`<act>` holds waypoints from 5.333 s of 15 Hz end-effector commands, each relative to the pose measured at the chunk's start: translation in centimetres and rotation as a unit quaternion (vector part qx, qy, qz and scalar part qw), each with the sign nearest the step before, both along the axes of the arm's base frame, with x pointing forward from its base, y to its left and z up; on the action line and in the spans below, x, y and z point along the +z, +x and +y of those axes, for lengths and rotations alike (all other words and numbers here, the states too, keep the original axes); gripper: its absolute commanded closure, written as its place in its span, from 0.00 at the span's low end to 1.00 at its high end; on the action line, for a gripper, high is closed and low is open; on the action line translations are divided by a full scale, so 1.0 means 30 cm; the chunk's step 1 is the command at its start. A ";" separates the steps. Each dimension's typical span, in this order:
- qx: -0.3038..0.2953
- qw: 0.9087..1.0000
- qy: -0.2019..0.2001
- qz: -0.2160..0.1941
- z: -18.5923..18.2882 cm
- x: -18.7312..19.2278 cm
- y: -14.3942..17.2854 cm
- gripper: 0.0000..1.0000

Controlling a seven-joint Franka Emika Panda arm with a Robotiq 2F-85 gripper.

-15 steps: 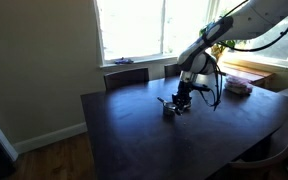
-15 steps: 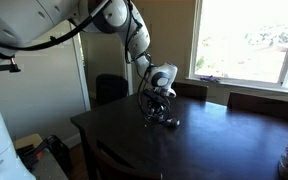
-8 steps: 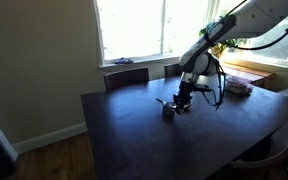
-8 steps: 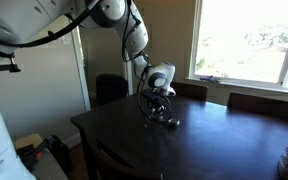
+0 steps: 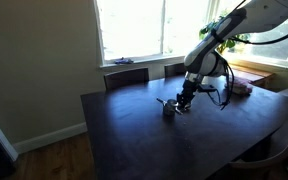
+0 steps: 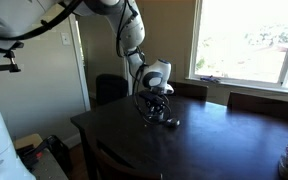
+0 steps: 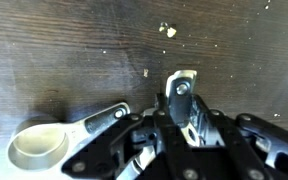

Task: Unstack the measuring cups

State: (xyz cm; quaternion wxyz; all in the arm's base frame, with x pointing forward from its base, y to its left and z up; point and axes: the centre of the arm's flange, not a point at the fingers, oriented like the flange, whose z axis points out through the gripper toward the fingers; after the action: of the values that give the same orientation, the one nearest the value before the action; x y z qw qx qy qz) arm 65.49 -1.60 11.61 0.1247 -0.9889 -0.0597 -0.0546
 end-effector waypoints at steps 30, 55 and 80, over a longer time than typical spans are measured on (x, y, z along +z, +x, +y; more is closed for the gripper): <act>-0.288 0.957 0.016 0.007 -0.478 -0.122 -0.063 0.90; -0.208 0.977 0.035 -0.017 -0.288 0.031 -0.045 0.00; 0.179 0.968 -0.105 -0.139 0.129 -0.056 0.241 0.00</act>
State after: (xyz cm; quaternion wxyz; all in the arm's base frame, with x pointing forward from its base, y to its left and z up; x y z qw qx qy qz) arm 71.03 1.80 11.09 0.0130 -0.9632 -0.2269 -0.1434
